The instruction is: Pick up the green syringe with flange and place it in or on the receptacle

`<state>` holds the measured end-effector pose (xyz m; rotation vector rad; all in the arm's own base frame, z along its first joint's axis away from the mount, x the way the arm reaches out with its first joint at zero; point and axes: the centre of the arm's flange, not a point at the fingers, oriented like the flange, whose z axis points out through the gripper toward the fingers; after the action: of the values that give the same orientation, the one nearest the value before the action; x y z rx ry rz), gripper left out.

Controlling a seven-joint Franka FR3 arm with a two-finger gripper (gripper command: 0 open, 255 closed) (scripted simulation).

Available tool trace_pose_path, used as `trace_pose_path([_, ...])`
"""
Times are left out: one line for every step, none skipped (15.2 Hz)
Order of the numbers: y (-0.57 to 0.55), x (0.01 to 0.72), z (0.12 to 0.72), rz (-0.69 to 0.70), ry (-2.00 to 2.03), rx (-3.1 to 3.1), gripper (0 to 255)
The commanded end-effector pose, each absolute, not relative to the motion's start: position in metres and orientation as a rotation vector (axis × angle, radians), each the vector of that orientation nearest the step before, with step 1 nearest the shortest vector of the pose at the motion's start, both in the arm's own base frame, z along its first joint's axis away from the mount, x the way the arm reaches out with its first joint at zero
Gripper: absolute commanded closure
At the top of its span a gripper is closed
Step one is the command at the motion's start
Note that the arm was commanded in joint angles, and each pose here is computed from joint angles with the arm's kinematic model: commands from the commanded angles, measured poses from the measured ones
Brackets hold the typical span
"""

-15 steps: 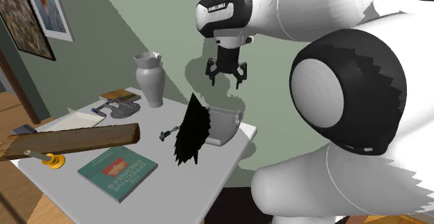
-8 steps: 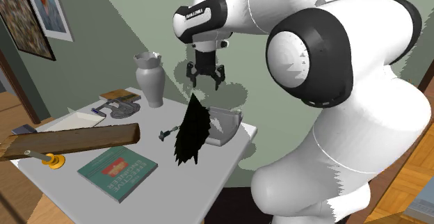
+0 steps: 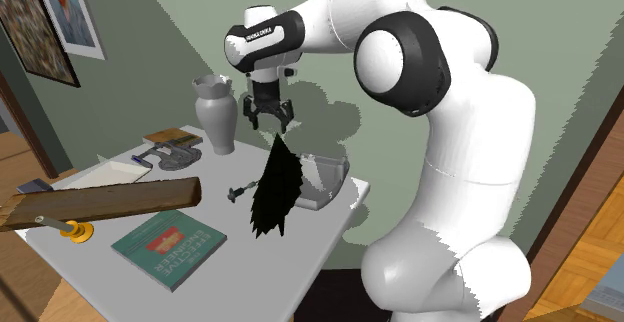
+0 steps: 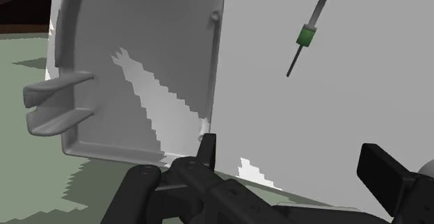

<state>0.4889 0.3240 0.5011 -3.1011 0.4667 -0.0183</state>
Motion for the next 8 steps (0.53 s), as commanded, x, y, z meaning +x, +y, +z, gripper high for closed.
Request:
trace_pose_path([0.349,0.505,0.495,-0.004,0.498,-3.105,0])
trace_pose_path([0.351,0.507,0.493,-0.002,0.501,-3.106,0])
trace_pose_path([0.351,0.507,0.488,-0.002,0.501,-3.106,0])
trace_pose_path([0.351,0.507,0.483,-0.002,0.501,-3.106,0])
trace_pose_path([0.351,0.507,0.478,-0.002,0.501,-3.106,0])
trace_pose_path([0.351,0.507,0.472,-0.002,0.501,-3.106,0])
trace_pose_path([0.351,0.507,0.467,-0.002,0.501,-3.106,0])
trace_pose_path([0.351,0.507,0.462,-0.002,0.501,-3.106,0])
